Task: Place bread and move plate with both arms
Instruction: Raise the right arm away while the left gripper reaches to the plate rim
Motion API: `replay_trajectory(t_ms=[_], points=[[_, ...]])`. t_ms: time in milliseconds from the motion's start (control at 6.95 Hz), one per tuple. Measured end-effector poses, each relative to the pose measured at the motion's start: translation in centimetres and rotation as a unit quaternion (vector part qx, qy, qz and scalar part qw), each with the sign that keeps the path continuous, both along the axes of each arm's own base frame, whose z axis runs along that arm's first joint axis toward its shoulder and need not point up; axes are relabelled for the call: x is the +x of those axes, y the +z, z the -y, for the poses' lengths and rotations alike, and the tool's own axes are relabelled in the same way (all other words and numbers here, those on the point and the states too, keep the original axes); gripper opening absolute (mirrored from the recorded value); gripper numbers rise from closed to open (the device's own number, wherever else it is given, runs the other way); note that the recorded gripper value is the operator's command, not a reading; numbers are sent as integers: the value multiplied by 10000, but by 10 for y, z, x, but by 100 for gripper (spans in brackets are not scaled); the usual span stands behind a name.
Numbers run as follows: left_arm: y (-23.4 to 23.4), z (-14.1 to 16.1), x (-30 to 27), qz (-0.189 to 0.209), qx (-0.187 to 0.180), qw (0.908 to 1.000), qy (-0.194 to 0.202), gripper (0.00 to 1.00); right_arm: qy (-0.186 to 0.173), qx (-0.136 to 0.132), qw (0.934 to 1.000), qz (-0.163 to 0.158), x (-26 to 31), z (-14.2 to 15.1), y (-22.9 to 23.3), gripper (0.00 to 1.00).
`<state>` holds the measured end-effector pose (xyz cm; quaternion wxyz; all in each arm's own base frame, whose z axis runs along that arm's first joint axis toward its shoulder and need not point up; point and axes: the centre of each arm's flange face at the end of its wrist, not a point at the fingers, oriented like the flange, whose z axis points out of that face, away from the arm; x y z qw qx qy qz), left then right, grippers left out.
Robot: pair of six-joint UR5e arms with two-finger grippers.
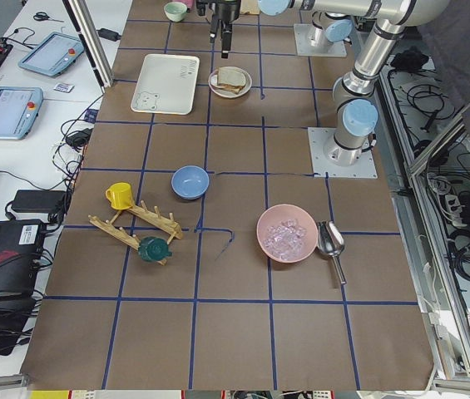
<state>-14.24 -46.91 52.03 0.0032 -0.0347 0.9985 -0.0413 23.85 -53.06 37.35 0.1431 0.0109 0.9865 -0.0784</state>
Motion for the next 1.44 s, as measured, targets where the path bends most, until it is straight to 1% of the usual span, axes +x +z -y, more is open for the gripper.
replay_trajectory(t_ms=[144,288,432,576,719,863,1151,1295,1439], points=[[-2,2,0,5,45,10000,-9,100,355,57,9987,-372,-9,22,41,99],[-6,5,-1,-4,118,9999,-11,100,645,244,9950,-722,-26,34,78,100],[-12,7,-4,-103,209,9997,-19,100,819,515,9895,-1070,-46,34,105,100],[-26,7,-11,-327,353,9988,-26,100,937,679,9850,-1277,-59,22,127,100],[-48,8,-17,-588,498,9970,-21,100,962,662,9839,-1354,-63,7,146,100],[-79,8,-23,-801,613,9949,60,100,952,616,9839,-1379,-66,-3,154,100],[-156,2,-37,-939,691,9912,629,100,939,430,9848,-1398,-69,-6,162,100],[-192,-5,-55,-934,747,9880,976,100,936,420,9848,-1404,-70,-7,161,100],[-227,-14,-72,-917,810,9841,1286,98,905,440,9849,-1406,-71,-9,159,100]])
